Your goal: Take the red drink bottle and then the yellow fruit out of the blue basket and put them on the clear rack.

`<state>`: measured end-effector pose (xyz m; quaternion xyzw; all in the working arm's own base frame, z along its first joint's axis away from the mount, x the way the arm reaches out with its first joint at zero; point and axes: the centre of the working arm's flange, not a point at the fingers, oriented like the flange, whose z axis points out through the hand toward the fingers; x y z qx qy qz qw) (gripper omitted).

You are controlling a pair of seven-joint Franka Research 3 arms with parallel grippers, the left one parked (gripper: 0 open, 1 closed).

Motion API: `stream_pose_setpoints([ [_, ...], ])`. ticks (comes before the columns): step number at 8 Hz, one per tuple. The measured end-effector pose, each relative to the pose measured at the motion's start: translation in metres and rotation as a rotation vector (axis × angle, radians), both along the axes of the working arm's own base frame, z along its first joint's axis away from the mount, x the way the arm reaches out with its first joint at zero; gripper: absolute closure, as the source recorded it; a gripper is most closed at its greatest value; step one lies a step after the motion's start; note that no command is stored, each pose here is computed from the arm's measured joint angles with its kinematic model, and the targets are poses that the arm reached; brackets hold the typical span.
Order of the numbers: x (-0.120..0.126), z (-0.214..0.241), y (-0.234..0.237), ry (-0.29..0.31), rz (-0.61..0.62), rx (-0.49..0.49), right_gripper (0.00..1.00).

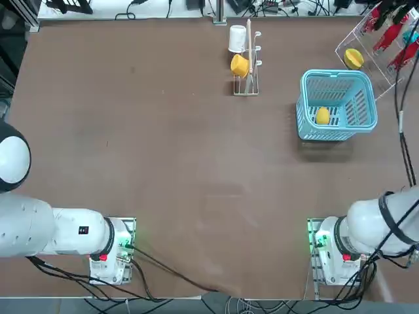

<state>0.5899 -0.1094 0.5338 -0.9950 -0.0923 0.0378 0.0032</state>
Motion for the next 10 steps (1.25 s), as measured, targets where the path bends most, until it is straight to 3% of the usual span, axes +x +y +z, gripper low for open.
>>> stream_pose_setpoints([
  [5, -0.076, -0.084, 0.09, -0.076, -0.206, -0.015, 0.0],
  [10, -0.118, -0.155, 0.102, -0.169, -0.222, -0.003, 0.0],
])
